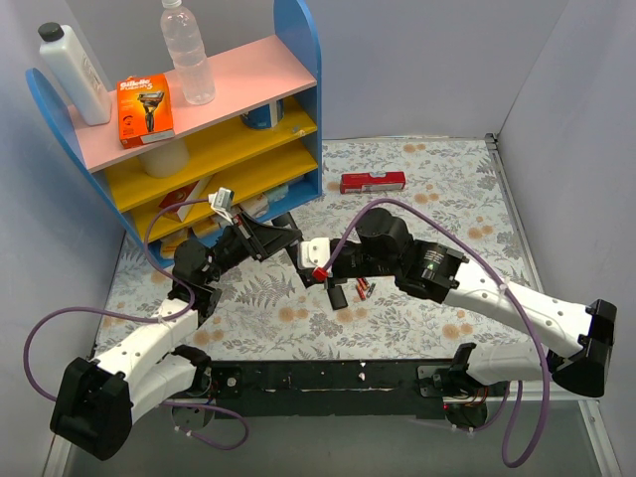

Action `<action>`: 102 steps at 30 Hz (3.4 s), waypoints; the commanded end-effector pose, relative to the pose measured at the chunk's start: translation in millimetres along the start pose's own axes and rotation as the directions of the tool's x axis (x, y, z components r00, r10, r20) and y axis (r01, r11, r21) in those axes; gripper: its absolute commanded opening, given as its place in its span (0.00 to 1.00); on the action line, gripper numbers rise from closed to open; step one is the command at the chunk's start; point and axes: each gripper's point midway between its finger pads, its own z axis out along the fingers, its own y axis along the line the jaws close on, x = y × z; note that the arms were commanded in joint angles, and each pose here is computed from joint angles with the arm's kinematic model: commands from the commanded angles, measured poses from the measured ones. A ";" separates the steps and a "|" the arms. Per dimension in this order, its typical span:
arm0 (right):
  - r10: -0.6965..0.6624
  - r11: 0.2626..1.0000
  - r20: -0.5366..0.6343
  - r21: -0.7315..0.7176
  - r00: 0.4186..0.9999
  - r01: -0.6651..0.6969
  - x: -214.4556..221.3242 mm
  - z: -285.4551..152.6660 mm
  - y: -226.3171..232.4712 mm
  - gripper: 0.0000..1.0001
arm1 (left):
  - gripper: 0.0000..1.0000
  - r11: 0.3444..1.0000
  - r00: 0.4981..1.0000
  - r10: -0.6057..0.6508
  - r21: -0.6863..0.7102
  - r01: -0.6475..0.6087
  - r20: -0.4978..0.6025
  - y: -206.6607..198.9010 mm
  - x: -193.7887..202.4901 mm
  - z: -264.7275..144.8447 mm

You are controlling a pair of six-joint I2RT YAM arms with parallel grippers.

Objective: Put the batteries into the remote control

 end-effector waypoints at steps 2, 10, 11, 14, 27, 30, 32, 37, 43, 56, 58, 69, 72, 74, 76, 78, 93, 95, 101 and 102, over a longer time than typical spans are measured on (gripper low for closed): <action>0.123 0.983 -0.271 -0.100 0.955 -0.155 84.2 0.1 49.5 0.34 | 0.00 0.964 0.995 -0.023 0.265 -0.004 0.101 -89.4 -31.1 -1.7; 0.154 0.984 -0.236 -0.046 0.960 -0.169 89.9 1.8 49.8 0.46 | 0.00 0.963 0.987 -0.084 0.266 0.045 0.138 -88.7 -36.6 -5.3; 0.159 0.984 -0.234 -0.042 0.959 -0.174 92.9 2.3 51.5 0.48 | 0.00 0.964 0.986 -0.089 0.260 0.050 0.140 -87.2 -37.3 -5.1; 0.180 0.983 -0.193 0.003 0.964 -0.183 91.0 4.3 47.1 0.51 | 0.00 0.970 0.982 -0.103 0.233 0.065 0.157 -80.4 -38.8 -5.4; 0.247 0.969 -0.141 0.042 0.959 -0.244 97.4 19.3 48.0 0.62 | 0.00 0.981 0.960 -0.178 0.116 0.155 0.216 -50.0 -40.9 -10.2; 0.254 0.967 -0.162 0.037 0.954 -0.251 102.9 22.4 49.6 0.63 | 0.00 0.982 0.955 -0.183 0.095 0.165 0.231 -46.4 -42.4 -10.6; 0.255 0.967 -0.181 0.038 0.950 -0.253 108.4 23.8 50.9 0.63 | 0.00 0.980 0.949 -0.196 0.081 0.181 0.249 -44.6 -44.5 -12.3; 0.247 0.969 -0.247 0.049 0.937 -0.242 131.9 27.0 59.9 0.63 | 0.00 0.975 0.922 -0.218 0.040 0.217 0.319 -39.2 -56.1 -15.0; 0.234 0.972 -0.301 0.103 0.924 -0.212 154.5 25.1 64.9 0.64 | 0.00 0.962 0.882 -0.265 0.044 0.270 0.389 -43.3 -72.2 -16.3; 0.245 0.967 -0.236 0.125 0.940 -0.220 143.7 40.7 71.4 0.65 | 0.00 0.943 0.849 -0.327 0.083 0.322 0.415 -43.6 -80.7 -14.6; 0.245 0.968 -0.237 0.121 0.940 -0.221 143.3 44.5 74.6 0.66 | 0.00 0.940 0.841 -0.337 0.100 0.326 0.423 -45.4 -82.5 -15.8; 0.177 0.972 -0.295 0.202 0.939 -0.119 157.0 52.9 82.5 0.67 | 0.00 0.940 0.834 -0.339 0.120 0.319 0.435 -61.1 -92.7 -12.7; 0.145 0.969 -0.325 0.237 0.935 -0.068 160.6 54.8 79.8 0.67 | 0.00 0.938 0.831 -0.345 0.116 0.328 0.436 -59.9 -92.3 -12.9; 0.140 0.967 -0.325 0.246 0.935 -0.059 160.0 57.0 79.5 0.68 | 0.00 0.938 0.829 -0.343 0.111 0.329 0.442 -58.3 -93.3 -13.1; 0.128 0.970 -0.318 0.238 0.939 -0.051 155.8 62.6 81.6 0.68 | 0.00 0.937 0.827 -0.344 0.107 0.332 0.444 -57.6 -92.8 -13.6; 0.118 0.973 -0.329 0.229 0.937 -0.043 157.1 67.1 85.9 0.68 | 0.00 0.937 0.826 -0.344 0.105 0.333 0.447 -56.2 -92.9 -14.2; 0.094 0.961 -0.276 0.275 0.957 -0.015 129.7 94.1 73.5 0.68 | 0.00 0.930 0.829 -0.341 0.035 0.365 0.443 -33.4 -84.3 -12.7; 0.089 0.962 -0.278 0.273 0.956 -0.010 129.3 97.9 72.7 0.68 | 0.00 0.930 0.829 -0.342 0.031 0.367 0.443 -32.0 -83.8 -12.8; 0.120 0.958 -0.263 0.283 0.957 -0.042 127.5 101.4 73.0 0.69 | 0.00 0.933 0.837 -0.330 0.014 0.360 0.436 -30.2 -79.9 -15.1; 0.125 0.958 -0.267 0.284 0.956 -0.046 128.5 101.0 73.5 0.69 | 0.00 0.933 0.839 -0.326 0.004 0.360 0.436 -27.7 -78.1 -15.9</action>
